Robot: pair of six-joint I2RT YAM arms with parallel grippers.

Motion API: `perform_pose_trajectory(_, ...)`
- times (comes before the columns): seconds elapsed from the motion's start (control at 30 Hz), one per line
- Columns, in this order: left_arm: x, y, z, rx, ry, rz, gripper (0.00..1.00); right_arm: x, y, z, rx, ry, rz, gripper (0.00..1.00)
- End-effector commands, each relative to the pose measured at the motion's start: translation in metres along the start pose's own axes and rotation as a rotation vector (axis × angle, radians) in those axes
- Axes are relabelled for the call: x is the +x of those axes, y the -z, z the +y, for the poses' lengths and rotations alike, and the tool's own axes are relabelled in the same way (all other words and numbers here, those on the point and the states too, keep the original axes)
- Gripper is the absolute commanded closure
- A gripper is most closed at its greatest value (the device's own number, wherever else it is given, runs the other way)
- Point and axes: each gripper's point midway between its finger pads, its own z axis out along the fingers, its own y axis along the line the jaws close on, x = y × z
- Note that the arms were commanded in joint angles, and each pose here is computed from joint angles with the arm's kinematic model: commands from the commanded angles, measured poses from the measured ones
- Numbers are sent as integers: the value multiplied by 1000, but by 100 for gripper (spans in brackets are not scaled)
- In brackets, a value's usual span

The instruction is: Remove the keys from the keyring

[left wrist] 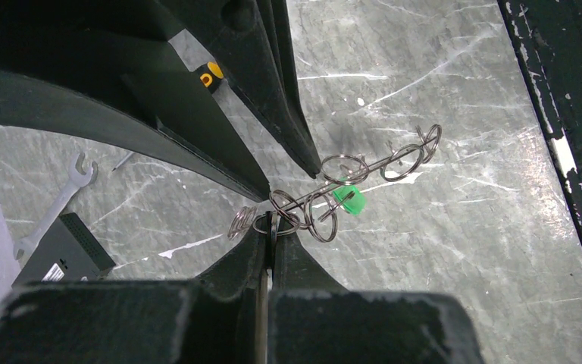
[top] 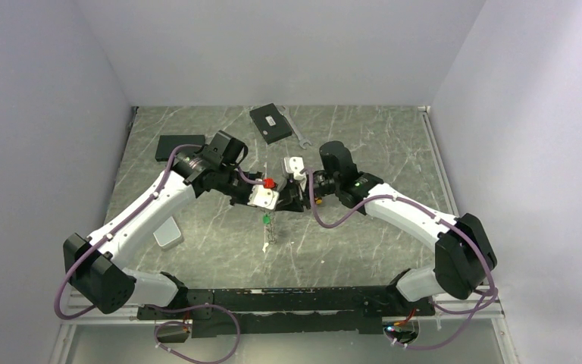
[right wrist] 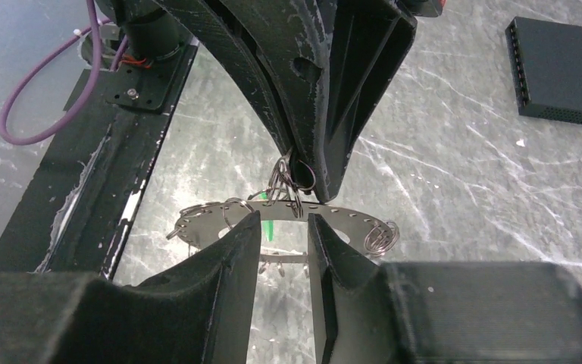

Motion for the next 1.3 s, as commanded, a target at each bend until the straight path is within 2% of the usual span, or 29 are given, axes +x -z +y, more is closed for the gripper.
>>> perform_pose_trajectory(0.0,-13,-3,4,3,-36,-57,100,-18,-3,-6,4,52,-26,68)
perform_pose_trajectory(0.63,-15,-5,8,-13,-5,-69,100,-13,-7,-3,-11,60,-20,75)
perform_pose_trajectory(0.73,-17,-4,8,-18,17,-78,100,-14,-8,-5,-4,73,-31,86)
perform_pose_trajectory(0.8,-15,-3,7,-21,32,-72,100,-15,-7,-6,3,75,-30,99)
perform_pose_trajectory(1.03,-8,8,2,-42,93,-67,100,-26,-2,-7,15,85,-37,100)
perform_pose_trajectory(1.27,1,10,-8,-48,143,-65,100,-42,6,-7,17,27,-110,100)
